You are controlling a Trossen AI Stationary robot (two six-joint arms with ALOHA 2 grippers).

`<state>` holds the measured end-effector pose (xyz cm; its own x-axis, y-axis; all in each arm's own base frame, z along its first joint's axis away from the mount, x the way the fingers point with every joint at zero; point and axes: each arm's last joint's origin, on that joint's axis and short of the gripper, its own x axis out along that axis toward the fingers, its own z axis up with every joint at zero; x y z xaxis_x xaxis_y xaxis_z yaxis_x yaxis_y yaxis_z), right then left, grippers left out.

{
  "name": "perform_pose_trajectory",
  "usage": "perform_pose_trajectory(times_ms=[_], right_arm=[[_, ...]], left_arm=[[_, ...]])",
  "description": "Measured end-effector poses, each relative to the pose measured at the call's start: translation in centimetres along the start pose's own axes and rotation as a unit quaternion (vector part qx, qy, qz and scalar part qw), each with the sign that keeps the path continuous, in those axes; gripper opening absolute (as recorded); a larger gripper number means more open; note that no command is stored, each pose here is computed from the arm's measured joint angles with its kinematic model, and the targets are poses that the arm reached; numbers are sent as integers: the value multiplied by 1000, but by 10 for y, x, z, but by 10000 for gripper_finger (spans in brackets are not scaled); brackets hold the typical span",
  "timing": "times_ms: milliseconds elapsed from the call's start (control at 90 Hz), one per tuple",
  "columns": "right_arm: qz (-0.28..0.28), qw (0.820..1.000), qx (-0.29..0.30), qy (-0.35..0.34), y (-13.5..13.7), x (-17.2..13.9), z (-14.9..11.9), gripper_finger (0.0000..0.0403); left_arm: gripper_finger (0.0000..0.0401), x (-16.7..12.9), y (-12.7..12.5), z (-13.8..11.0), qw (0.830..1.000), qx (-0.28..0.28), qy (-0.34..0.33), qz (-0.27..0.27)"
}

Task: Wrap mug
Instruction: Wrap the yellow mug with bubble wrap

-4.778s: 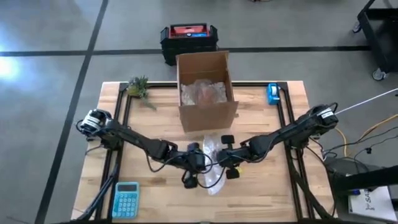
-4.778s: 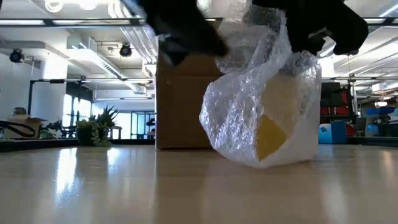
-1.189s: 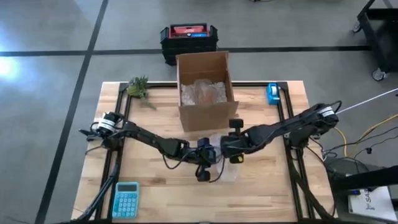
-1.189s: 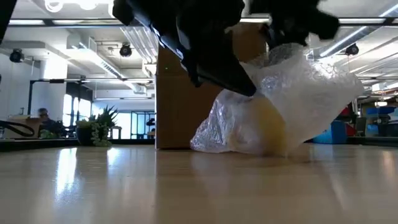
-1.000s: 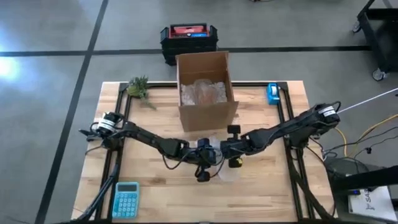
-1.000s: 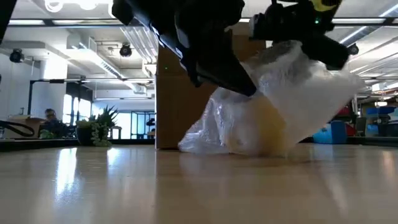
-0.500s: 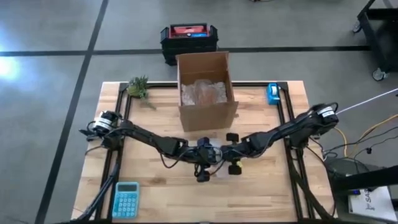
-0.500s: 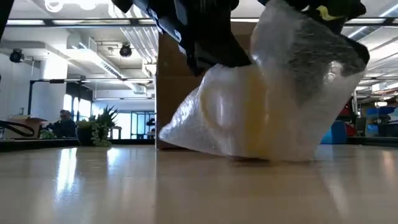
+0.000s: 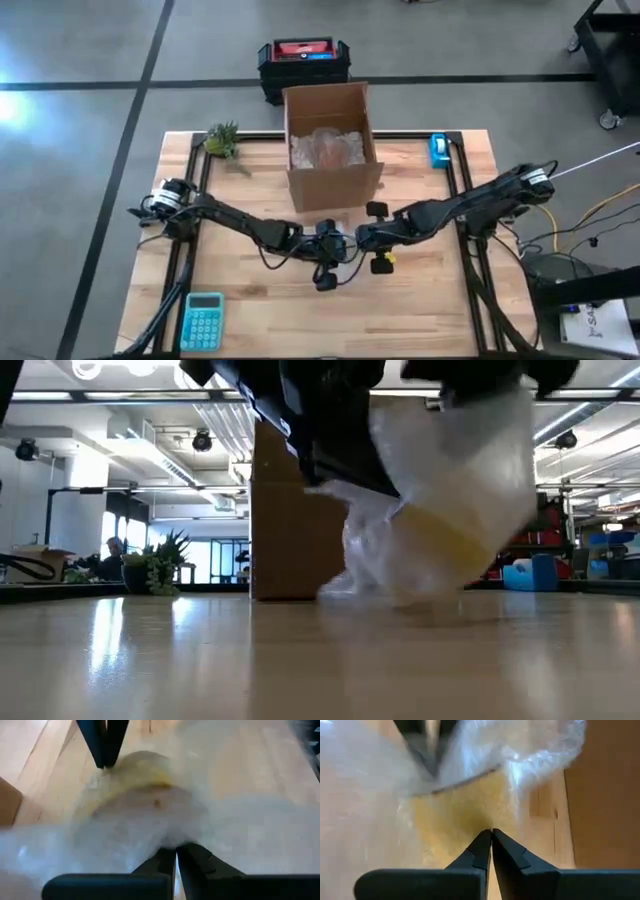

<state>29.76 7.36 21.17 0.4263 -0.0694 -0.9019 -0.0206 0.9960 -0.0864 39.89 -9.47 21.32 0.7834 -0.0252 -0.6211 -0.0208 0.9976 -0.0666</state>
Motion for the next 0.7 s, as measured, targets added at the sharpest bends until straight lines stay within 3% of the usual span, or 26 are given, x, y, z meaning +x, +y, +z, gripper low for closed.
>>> perform_pose_trajectory(times_ms=[278,700], right_arm=[[22,997,32,-62,7,23,-13,2],[25,997,36,-58,7,29,-19,2]], left_arm=[[0,-7,-2,10,1000,-3,-21,-7],[0,-8,4,14,1000,-1,-29,-6]])
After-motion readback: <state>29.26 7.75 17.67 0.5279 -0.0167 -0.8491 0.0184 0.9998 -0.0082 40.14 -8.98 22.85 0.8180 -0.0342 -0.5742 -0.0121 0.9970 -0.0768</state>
